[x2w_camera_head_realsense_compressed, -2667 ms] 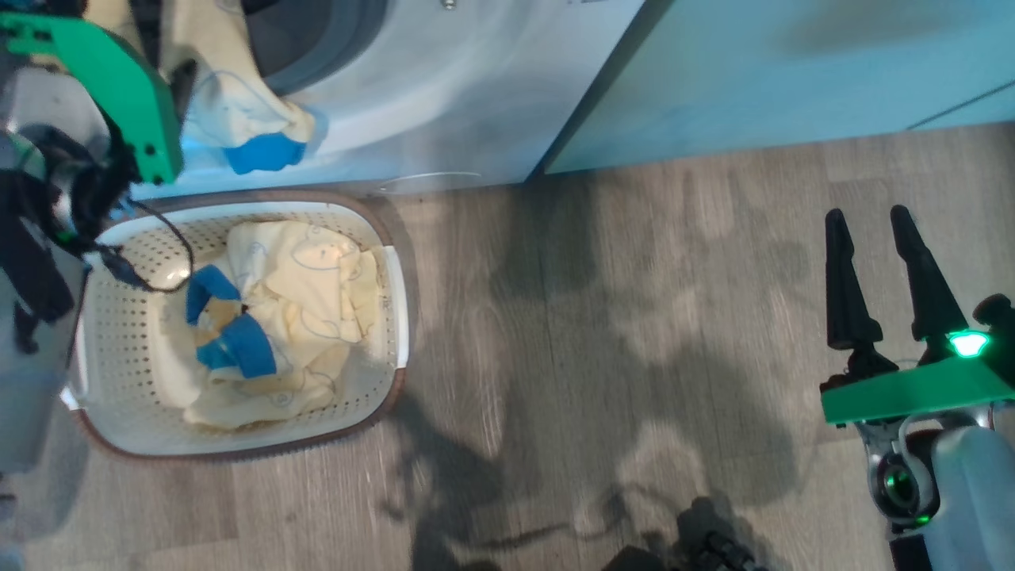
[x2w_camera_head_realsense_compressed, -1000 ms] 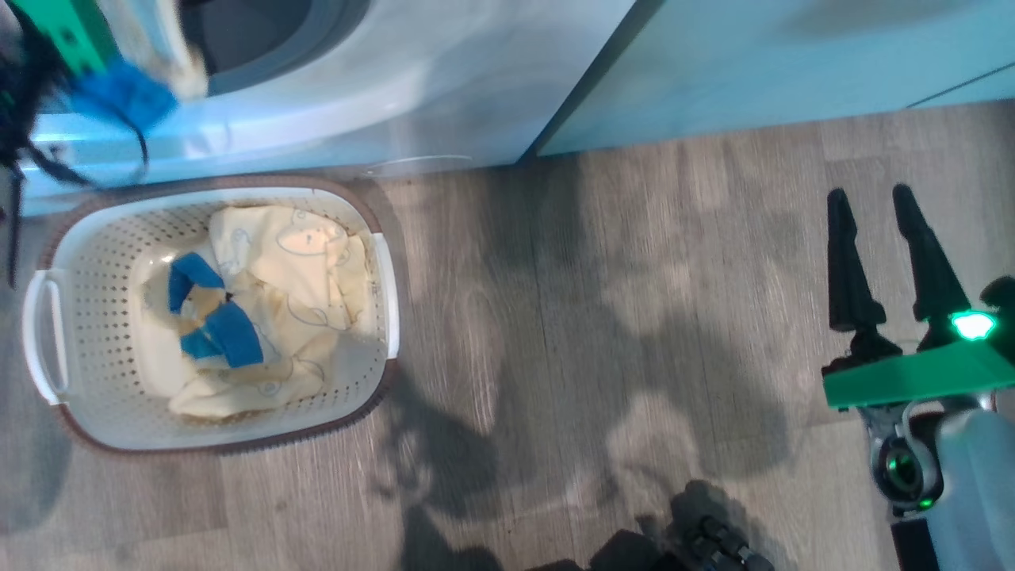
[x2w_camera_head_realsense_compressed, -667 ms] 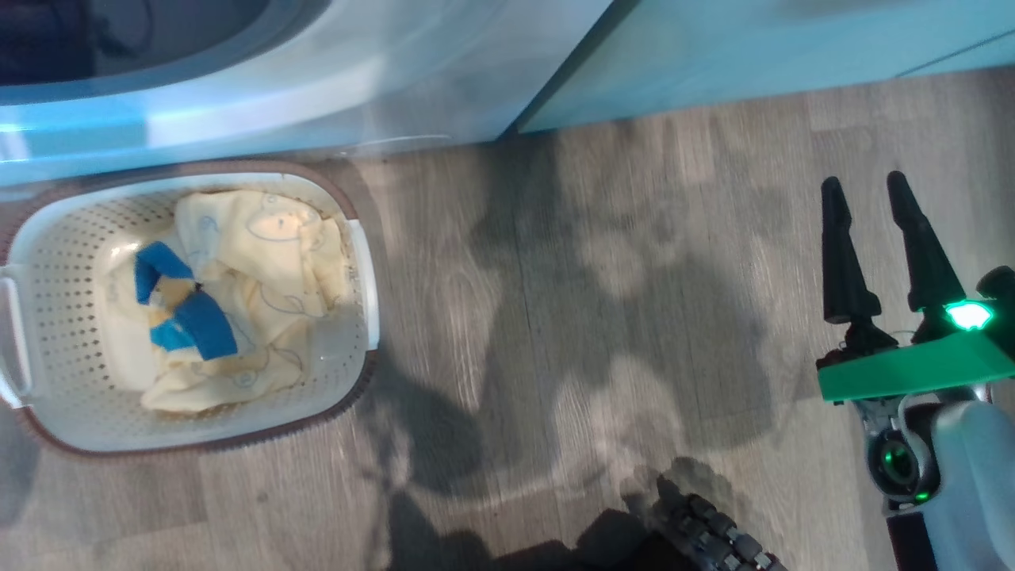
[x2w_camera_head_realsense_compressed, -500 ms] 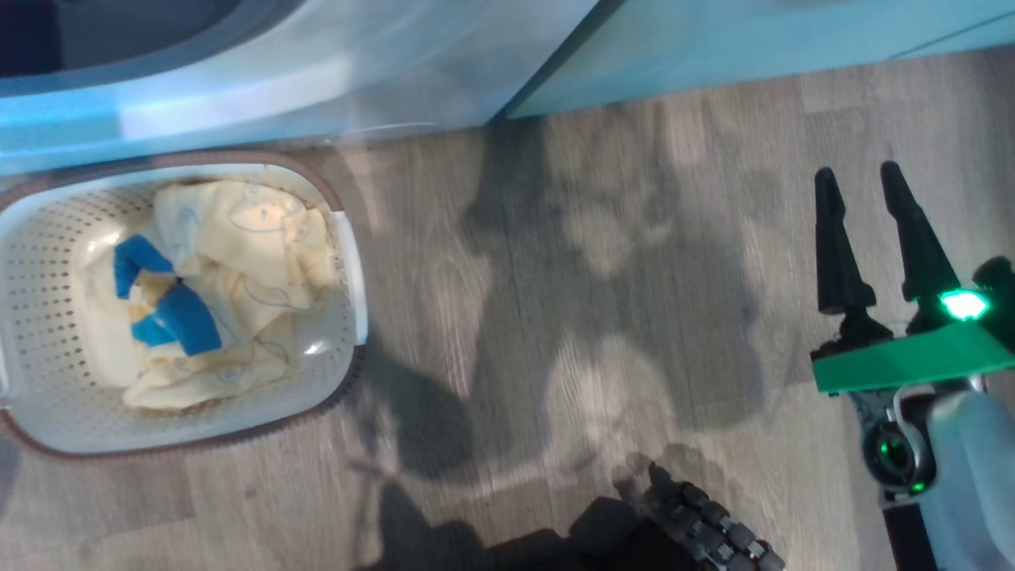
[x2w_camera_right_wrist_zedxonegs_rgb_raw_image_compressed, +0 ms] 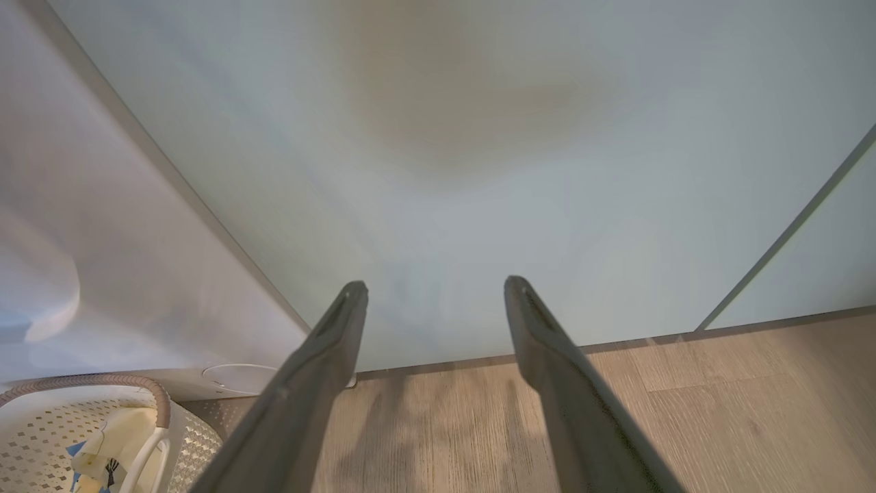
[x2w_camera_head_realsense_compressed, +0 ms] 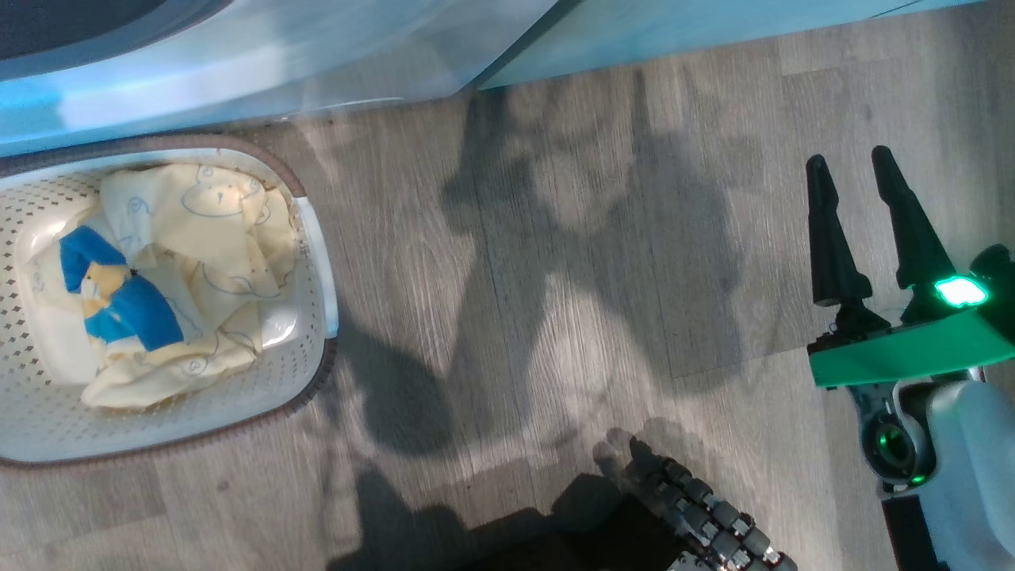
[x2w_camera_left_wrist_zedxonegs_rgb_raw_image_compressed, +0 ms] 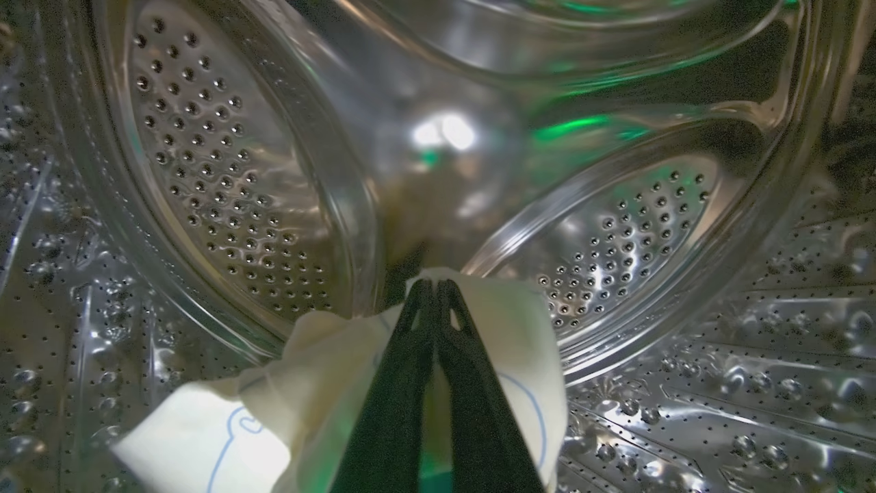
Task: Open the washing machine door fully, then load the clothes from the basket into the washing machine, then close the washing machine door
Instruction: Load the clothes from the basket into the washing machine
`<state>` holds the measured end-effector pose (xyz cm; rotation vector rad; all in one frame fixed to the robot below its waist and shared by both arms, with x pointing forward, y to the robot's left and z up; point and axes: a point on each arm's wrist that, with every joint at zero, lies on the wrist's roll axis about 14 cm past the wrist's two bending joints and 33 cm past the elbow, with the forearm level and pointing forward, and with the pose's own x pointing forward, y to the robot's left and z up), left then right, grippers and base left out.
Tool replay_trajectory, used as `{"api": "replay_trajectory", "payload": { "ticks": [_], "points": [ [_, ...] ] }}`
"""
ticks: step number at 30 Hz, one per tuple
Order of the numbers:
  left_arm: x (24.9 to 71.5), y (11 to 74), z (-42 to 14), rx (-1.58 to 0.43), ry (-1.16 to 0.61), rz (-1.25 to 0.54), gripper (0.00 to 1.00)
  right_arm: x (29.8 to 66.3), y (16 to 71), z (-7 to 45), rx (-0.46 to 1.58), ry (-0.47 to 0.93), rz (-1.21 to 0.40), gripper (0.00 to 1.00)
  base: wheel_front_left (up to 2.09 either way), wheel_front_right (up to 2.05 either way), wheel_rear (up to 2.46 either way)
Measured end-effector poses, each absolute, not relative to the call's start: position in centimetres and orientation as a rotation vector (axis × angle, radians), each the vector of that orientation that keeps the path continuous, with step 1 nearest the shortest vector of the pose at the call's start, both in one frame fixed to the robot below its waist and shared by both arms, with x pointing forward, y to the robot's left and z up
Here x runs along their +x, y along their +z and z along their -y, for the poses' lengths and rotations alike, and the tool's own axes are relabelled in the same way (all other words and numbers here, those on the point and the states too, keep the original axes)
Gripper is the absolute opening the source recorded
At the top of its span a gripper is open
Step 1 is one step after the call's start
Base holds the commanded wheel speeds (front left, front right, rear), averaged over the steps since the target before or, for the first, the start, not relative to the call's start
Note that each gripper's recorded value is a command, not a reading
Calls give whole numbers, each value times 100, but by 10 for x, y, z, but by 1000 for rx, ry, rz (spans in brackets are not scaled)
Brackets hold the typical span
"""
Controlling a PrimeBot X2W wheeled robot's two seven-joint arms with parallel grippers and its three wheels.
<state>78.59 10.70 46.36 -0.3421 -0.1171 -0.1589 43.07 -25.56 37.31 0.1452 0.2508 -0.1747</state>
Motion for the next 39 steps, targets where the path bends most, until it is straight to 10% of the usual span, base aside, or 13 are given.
{"api": "replay_trajectory", "payload": {
  "ticks": [5, 6, 9, 39],
  "points": [
    [787, 450, -114, -342, -137, 92, 0, 434, 371, 254, 147, -167, -252, 100, 0, 0, 0],
    [786, 445, -115, -340, -131, 75, 11, 434, 371, 253, 148, -165, -251, 100, 0, 0, 0],
    [782, 427, -116, -327, -131, -1, 100, 438, 374, 252, 150, -159, -239, 100, 0, 0, 0],
    [635, 437, -82, -251, -355, -152, 100, 420, 436, 230, 201, -110, -92, 100, 0, 0, 0]
  ]
}}
